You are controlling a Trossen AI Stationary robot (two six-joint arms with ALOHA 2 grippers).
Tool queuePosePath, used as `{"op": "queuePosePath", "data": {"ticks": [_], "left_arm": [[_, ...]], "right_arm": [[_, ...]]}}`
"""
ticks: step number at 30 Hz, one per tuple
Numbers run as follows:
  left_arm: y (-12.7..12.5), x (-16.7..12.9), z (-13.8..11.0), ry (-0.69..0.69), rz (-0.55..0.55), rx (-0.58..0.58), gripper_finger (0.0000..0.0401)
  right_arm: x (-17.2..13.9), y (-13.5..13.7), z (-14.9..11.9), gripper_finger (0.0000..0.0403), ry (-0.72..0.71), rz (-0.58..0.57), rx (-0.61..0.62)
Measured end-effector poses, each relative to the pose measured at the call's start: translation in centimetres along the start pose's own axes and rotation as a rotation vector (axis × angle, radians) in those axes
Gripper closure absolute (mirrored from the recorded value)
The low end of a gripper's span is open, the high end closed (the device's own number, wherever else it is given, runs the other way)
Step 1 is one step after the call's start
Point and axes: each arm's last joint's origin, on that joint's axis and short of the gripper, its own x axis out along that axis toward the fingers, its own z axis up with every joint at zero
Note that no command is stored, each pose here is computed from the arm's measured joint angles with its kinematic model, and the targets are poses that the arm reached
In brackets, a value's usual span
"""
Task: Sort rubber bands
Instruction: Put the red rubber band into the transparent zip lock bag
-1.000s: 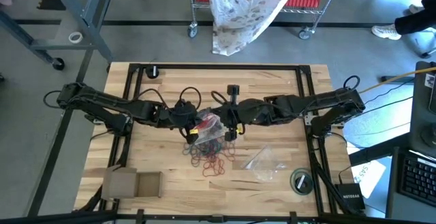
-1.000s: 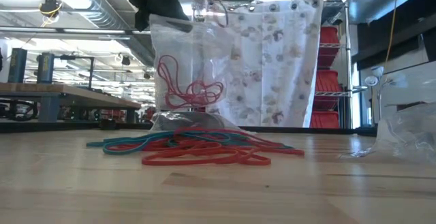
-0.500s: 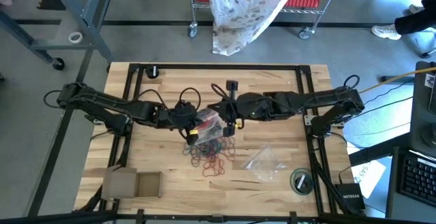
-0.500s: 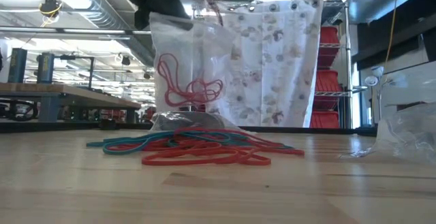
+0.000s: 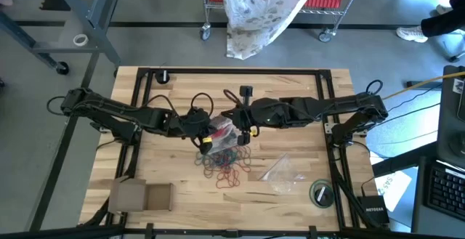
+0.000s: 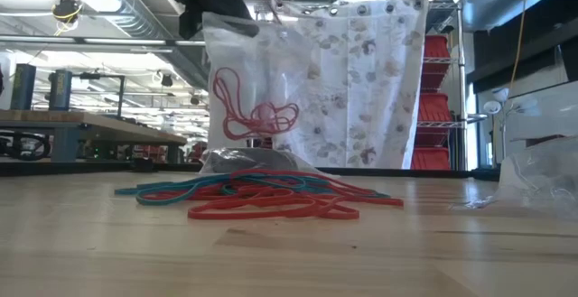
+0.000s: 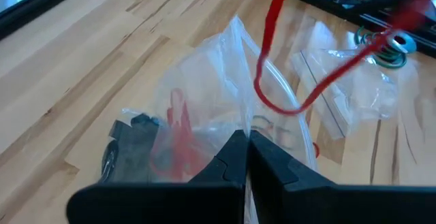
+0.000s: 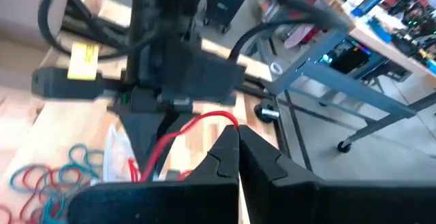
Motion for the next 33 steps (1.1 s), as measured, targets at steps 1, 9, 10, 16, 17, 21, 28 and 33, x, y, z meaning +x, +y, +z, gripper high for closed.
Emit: {"op": "queuePosePath", "data": {"ticks": [1,9,10,16,17,21,28,33], "left_arm": [[0.0,0.0,0.0,0.000,0.000,-0.002,0.0400],[0.4,0.1,0.4,-0.013,0.011,-0.037,0.0400],[0.6,0.1,0.4,-0.014,0.015,-0.040,0.0400],[1.4,0.3,0.6,0.000,0.050,-0.044,0.0400],[1.6,0.3,0.6,0.000,0.058,-0.045,0.0400],[2.1,0.5,0.7,0.009,0.085,-0.050,0.0400],[2.4,0.6,1.0,-0.007,0.088,-0.049,0.0400],[1.8,0.4,0.7,0.001,0.062,-0.029,0.0400]], "right_arm": [[0.2,0.1,-0.1,0.0402,0.011,0.004,-0.004],[2.4,1.6,-1.6,0.0402,0.124,0.041,-0.017],[2.7,1.8,-1.8,0.0402,0.146,0.048,-0.015],[3.3,2.5,-2.7,0.0402,0.225,0.081,0.017],[3.3,2.6,-2.9,0.0402,0.234,0.108,0.026],[3.1,3.5,-3.0,0.0402,0.254,0.169,0.037],[2.7,4.4,-2.6,0.0402,0.249,0.131,0.011],[3.5,2.6,-3.0,0.0402,0.255,0.071,0.019]]}}
